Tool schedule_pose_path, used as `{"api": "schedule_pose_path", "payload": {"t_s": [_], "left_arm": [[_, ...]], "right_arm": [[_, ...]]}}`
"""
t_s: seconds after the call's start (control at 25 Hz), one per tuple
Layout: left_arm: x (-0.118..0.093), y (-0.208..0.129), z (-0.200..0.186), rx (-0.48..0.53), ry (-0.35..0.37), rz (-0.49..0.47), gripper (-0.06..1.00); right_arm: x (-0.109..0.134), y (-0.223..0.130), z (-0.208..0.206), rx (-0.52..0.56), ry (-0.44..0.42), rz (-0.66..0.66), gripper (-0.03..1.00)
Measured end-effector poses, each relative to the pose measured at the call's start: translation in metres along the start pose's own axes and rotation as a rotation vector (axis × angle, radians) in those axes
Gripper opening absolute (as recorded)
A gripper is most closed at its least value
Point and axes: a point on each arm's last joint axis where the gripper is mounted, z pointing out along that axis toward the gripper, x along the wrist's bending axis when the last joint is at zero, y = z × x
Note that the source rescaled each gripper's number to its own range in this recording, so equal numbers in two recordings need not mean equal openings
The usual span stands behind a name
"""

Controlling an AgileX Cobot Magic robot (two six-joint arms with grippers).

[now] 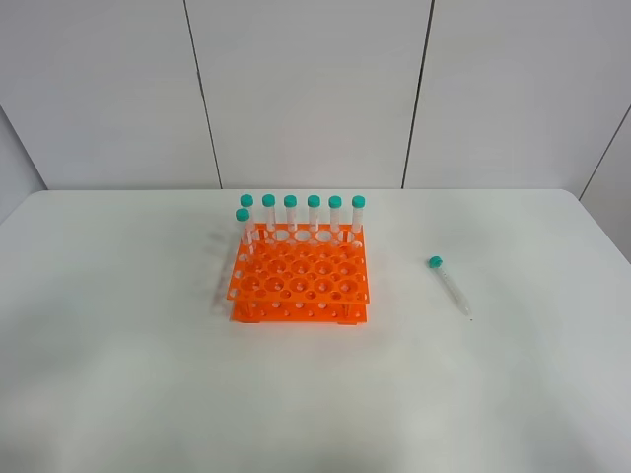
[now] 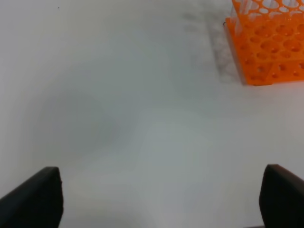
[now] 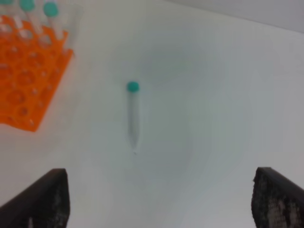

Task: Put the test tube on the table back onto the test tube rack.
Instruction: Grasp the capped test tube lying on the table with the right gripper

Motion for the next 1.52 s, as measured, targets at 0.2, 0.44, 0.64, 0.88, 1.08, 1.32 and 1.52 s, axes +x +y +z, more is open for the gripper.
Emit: {"api": "schedule_pose_path", "payload": {"t_s": [0.2,0.44,0.64,0.88,1.08,1.32,1.52], "left_arm": [[0.0,0.0,0.0,0.0,0.0,0.0,0.88],[0.0,0.0,0.0,0.0,0.0,0.0,0.88],[0.0,0.0,0.0,0.0,0.0,0.0,0.88],[0.0,0.0,0.0,0.0,0.0,0.0,0.88],[0.0,0.0,0.0,0.0,0.0,0.0,0.88],[0.0,0.0,0.0,0.0,0.0,0.0,0.88],[0.0,0.0,0.0,0.0,0.0,0.0,0.88]], "right_arm": [[-0.012,0.038,0.061,0.132,0.057,0.014,1.0],[0.002,0.055,0.155,0.333,0.139,-0.062,0.97],[0.018,0.052,0.211,0.429,0.132,-0.088,0.95],[0.021,0.035,0.266,0.571,0.114,-0.063,0.95],[0.023,0.011,0.299,0.694,0.112,-0.072,0.95],[0.024,-0.01,0.332,0.741,0.099,-0.103,0.95],[0.026,-0.026,0.352,0.776,0.104,-0.108,0.95]]}}
